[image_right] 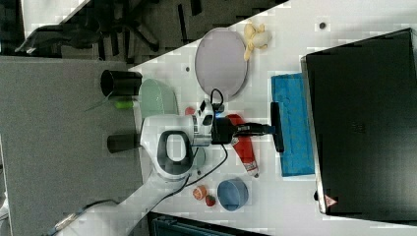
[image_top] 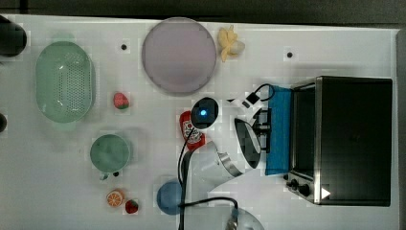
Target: Flap open oven.
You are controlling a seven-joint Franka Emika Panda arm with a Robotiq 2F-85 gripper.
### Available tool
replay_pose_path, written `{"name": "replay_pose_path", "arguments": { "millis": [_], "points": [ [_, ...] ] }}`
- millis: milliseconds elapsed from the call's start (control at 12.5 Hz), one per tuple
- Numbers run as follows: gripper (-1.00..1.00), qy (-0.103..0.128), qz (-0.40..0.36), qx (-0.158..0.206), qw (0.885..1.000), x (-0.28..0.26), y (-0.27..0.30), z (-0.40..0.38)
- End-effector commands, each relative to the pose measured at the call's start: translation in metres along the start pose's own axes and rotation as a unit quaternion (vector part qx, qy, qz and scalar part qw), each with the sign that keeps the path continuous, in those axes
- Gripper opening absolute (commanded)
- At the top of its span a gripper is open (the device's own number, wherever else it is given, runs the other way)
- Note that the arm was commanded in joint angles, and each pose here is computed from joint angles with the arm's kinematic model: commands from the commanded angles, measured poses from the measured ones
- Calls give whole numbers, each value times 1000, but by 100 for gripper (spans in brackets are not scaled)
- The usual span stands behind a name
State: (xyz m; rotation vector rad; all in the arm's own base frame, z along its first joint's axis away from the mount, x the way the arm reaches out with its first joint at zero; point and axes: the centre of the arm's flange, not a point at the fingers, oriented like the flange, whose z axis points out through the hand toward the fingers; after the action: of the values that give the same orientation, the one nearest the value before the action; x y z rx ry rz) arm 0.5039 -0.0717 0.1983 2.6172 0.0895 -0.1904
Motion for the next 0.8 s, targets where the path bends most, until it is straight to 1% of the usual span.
{"name": "replay_pose_path", "arguments": {
  "millis": [80, 240, 400, 640, 800],
  "points": [
    [-65, -4, 39, -24, 999, 7, -36, 14],
    [-65, -2, 44, -41, 998, 10, -57, 28],
    [-65, -4, 42, -44, 998, 14, -74, 38],
    [-65, 0, 37, -48, 998, 21, -81, 39],
    [-65, 8, 34, -46, 998, 25, -85, 32]
  ]
}}
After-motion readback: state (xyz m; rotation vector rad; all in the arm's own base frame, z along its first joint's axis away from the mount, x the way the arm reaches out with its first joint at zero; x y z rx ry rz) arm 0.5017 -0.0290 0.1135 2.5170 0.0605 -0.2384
